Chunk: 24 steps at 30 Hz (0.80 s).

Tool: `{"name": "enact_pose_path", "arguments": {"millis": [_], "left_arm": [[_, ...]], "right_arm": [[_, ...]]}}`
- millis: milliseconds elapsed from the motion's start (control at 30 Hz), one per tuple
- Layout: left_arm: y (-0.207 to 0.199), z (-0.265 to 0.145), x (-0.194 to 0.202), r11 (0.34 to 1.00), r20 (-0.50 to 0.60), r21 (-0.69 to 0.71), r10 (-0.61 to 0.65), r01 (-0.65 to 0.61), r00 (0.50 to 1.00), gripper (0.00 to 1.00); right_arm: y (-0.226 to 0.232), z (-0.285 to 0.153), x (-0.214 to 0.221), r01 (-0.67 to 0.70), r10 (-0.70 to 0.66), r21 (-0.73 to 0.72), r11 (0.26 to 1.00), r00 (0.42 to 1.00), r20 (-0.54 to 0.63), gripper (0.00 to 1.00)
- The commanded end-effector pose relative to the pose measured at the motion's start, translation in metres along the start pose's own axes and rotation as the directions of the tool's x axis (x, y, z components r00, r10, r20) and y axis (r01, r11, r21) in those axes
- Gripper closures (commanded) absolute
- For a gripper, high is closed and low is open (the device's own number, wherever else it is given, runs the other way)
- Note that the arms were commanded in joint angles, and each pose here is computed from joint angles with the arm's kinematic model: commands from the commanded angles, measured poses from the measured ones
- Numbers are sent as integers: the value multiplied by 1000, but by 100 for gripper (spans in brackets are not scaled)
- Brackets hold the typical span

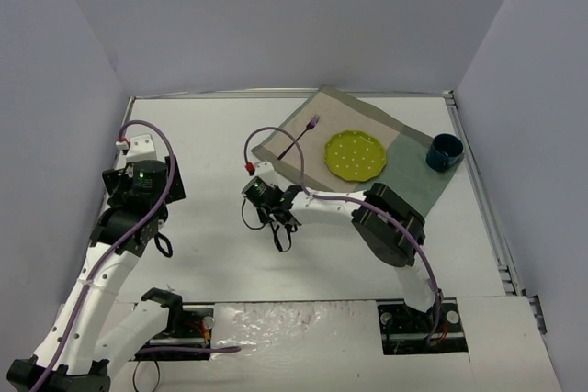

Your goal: Set the dinner table for one person

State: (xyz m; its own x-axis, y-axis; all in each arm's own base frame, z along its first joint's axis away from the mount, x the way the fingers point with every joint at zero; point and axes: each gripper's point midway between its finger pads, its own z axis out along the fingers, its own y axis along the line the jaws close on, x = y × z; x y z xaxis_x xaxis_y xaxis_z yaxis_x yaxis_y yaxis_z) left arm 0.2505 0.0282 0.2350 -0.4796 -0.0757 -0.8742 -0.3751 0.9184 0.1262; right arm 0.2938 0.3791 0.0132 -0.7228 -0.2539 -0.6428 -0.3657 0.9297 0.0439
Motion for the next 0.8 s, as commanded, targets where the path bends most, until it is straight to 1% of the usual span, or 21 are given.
{"name": "enact_pose_path", "arguments": {"millis": [0,33,100,133,200,267,333,400,567,633,700,767], "left_arm": [[4,-2,-16,999,56,-13,-31,32,998,3],[4,-2,-16,999,54,-12,-31,32,998,3],[3,-2,-15,999,52,-8,-34,34,998,3],[3,-2,-15,999,50,-7,-34,35,998,3],[3,-3,-16,999,51,-3,-37,37,998,3],[3,-3,-16,999,52,-2,-39,39,998,3],[3,-3,-15,999,51,-1,-40,40,998,3],[2,-4,-16,999,52,6,-42,42,998,3],[1,-5,-16,999,52,15,-42,41,998,3],[1,-5,-16,999,53,17,-43,42,998,3],[1,-5,-16,999,55,17,-44,43,998,3],[1,-6,-16,999,56,19,-46,45,997,3]], "right_arm": [[-68,-42,-34,-128,120,112,985,990,79,100],[-80,-49,-40,-156,143,127,980,985,100,100],[-129,-70,-51,-248,216,200,948,962,165,100],[-146,-80,-51,-274,233,235,932,954,189,100],[-196,-92,-50,-376,310,318,871,920,239,100],[-236,-99,-42,-456,379,370,809,887,263,100],[-261,-106,-33,-505,423,395,768,862,279,100],[-291,-112,-26,-556,458,440,705,831,315,100],[-343,-113,-9,-672,562,494,552,737,375,100],[-357,-112,-3,-698,587,511,502,708,392,100],[-369,-111,1,-706,593,532,468,697,404,100],[-381,-105,4,-697,597,558,451,700,392,100]]}}
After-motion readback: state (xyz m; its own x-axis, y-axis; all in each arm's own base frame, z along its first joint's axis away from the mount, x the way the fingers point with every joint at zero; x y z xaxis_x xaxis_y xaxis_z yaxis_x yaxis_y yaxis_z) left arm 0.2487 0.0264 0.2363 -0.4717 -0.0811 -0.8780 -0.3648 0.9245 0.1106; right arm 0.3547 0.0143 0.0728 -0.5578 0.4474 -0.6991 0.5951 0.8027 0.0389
